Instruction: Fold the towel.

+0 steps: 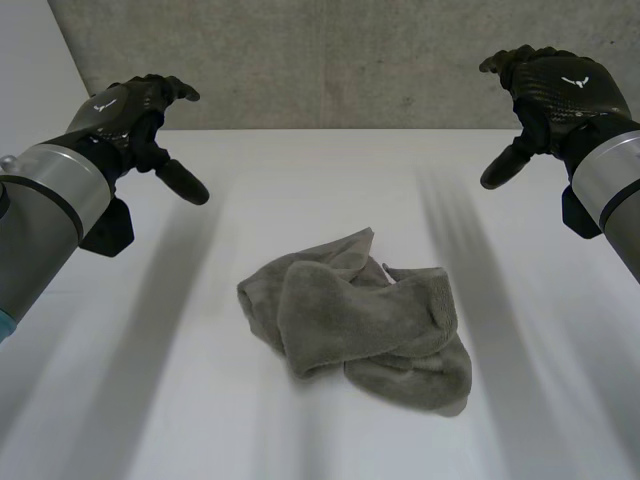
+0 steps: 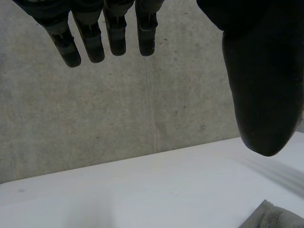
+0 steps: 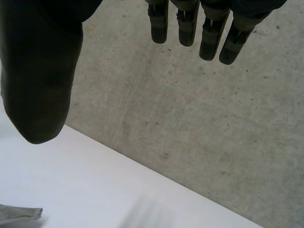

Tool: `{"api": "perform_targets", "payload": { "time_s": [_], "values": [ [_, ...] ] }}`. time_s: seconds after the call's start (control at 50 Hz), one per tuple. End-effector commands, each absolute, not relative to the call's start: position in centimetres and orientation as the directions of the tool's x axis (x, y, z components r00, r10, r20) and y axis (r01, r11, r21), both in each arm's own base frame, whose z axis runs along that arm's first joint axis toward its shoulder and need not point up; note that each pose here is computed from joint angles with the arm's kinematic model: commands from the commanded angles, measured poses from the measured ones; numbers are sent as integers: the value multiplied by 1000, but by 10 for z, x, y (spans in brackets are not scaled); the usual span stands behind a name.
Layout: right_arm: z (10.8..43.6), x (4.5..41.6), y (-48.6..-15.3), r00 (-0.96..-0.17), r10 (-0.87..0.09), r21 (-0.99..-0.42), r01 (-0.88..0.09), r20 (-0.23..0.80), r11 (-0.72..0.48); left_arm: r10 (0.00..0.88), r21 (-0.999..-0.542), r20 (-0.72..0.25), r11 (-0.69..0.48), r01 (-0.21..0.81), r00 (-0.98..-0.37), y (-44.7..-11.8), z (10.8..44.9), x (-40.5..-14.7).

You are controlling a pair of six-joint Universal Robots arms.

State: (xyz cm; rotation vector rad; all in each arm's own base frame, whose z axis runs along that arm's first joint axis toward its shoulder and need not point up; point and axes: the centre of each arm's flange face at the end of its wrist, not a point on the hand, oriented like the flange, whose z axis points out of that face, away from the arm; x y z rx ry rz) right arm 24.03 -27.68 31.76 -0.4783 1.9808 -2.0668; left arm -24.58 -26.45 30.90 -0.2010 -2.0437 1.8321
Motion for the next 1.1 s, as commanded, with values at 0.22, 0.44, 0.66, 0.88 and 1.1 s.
{"api": "perform_targets", "payload": {
  "time_s": [0.22,0.44,0.66,0.88,1.1],
  "values": [
    [289,252,-250,-701,-669,-931,-363,248,35,656,-977,176,208,-49,-734,-250,281,-290],
    [225,262,-244,-595,-764,-832,-536,250,145,771,-951,35,221,216,-635,-246,217,-311],
    [189,272,-242,-556,-755,-736,-660,348,147,810,-880,-17,267,393,-587,-230,175,-319],
    [215,269,-240,-566,-718,-762,-643,405,78,848,-844,-18,271,463,-530,-207,177,-322],
    [213,264,-228,-493,-731,-704,-710,471,25,836,-850,-48,253,462,-546,-208,188,-314]
  ]
}}
